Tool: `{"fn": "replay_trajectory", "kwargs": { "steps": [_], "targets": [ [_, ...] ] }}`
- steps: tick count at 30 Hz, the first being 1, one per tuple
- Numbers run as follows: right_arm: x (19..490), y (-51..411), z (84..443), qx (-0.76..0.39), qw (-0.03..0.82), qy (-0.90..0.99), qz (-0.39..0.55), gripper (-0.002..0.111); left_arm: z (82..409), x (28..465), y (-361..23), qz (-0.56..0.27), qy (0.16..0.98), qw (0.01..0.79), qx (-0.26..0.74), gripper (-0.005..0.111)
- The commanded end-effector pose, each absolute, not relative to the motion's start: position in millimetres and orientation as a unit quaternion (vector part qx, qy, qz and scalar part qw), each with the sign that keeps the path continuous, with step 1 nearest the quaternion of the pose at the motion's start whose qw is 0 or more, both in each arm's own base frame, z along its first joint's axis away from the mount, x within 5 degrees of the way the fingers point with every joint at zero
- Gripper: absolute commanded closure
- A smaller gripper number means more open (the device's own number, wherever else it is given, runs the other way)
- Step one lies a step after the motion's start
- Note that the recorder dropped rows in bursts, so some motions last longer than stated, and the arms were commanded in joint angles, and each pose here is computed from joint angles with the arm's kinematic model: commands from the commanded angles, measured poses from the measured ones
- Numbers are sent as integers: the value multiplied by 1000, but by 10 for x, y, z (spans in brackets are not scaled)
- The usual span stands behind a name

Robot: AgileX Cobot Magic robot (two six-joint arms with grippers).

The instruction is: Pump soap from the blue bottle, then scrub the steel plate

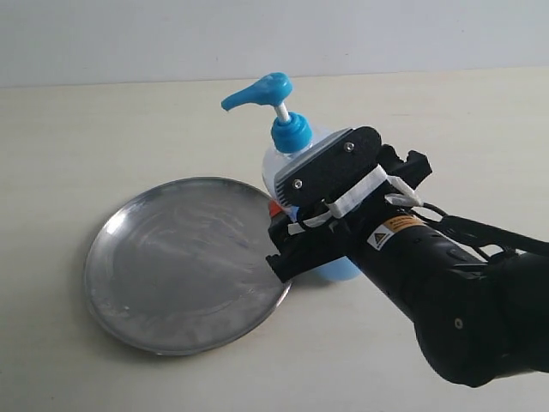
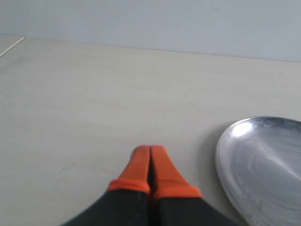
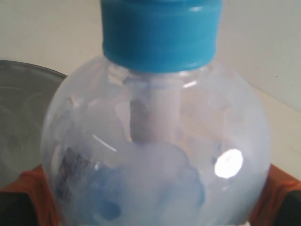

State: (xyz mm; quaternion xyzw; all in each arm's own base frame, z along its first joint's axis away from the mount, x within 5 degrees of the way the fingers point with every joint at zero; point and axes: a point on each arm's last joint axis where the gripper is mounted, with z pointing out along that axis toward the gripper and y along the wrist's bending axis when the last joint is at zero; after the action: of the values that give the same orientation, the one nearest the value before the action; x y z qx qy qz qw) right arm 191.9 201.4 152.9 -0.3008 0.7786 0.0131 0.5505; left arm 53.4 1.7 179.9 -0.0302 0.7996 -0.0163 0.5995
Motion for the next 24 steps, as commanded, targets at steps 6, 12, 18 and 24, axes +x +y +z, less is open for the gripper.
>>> {"fn": "replay_trajectory", "kwargs": {
  "steps": [6, 12, 18, 24],
  "targets": [
    [1982, 2070, 1524, -302, 571, 763, -1, 108, 1813, 532, 16, -18, 794, 607, -32, 107],
    [1982, 2070, 1524, -303, 571, 763, -1, 108, 1813, 532, 16, -18, 794, 607, -32, 107],
    [1982, 2070, 1524, -306, 571, 762, -4, 108, 1813, 532, 16, -18, 794, 607, -32, 107],
    [1985, 2059, 1520, -298, 569, 766, -5, 108, 1813, 532, 16, -18, 794, 607, -32, 107]
  ]
}}
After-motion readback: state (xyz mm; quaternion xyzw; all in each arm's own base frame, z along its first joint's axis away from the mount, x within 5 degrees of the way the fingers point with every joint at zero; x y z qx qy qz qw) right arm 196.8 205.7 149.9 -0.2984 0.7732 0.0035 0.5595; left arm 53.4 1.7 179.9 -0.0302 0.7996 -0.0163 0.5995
